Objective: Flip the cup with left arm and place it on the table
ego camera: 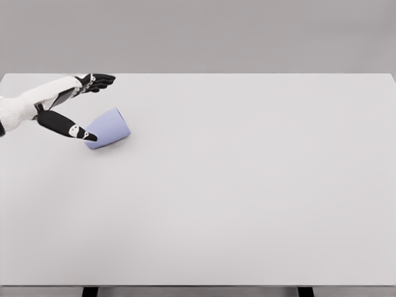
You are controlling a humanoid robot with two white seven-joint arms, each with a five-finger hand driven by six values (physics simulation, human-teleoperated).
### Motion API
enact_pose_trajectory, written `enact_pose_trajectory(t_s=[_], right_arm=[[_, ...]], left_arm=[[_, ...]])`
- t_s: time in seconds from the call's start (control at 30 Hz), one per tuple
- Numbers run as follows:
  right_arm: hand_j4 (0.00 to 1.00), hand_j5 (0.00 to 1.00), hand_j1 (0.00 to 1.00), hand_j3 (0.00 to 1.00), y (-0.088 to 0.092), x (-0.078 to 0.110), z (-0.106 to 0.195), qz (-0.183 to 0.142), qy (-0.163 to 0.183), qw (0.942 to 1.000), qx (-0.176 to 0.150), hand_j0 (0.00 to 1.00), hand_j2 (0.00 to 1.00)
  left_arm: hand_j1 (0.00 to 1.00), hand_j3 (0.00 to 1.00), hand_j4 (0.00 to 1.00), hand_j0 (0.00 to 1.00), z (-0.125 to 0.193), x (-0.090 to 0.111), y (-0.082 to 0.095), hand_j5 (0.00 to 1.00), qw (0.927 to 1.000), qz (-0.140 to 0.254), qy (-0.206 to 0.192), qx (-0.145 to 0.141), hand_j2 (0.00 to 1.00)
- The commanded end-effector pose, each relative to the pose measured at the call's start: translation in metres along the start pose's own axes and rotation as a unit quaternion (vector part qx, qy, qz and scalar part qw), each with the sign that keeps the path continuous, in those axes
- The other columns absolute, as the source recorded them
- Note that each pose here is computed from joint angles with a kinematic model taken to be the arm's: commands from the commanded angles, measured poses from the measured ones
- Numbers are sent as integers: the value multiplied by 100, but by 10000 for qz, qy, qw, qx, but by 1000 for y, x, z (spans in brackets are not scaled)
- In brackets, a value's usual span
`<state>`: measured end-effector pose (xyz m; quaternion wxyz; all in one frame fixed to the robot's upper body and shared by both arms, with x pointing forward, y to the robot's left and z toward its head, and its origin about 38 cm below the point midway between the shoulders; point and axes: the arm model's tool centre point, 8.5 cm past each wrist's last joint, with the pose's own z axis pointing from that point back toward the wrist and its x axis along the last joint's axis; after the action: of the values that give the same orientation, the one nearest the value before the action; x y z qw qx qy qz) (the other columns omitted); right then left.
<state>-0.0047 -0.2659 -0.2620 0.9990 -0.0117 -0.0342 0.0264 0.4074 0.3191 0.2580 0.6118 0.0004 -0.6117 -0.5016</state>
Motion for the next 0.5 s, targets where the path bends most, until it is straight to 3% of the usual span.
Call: enact_pose_trajectory(t_s=[0.0,0.1,0.2,0.47], right_arm=[[100,100,100,100,0,0,0,-1,0,10000,1,100,100],[100,100,100,100,0,0,0,-1,0,10000,1,100,100],[100,100,100,100,0,0,0,-1,0,10000,1,100,100],[100,100,100,100,0,0,0,-1,0,10000,1,100,100]], left_arm=[[100,100,100,100,-16,-12,-14,100,9986,-124,401,329,100],[100,100,100,100,-20,-16,-22,100,9984,-111,484,282,100],[100,100,100,100,-25,-19,-29,100,9965,-455,577,388,100],[100,100,100,100,-41,-23,-44,100,9942,-475,839,477,100]])
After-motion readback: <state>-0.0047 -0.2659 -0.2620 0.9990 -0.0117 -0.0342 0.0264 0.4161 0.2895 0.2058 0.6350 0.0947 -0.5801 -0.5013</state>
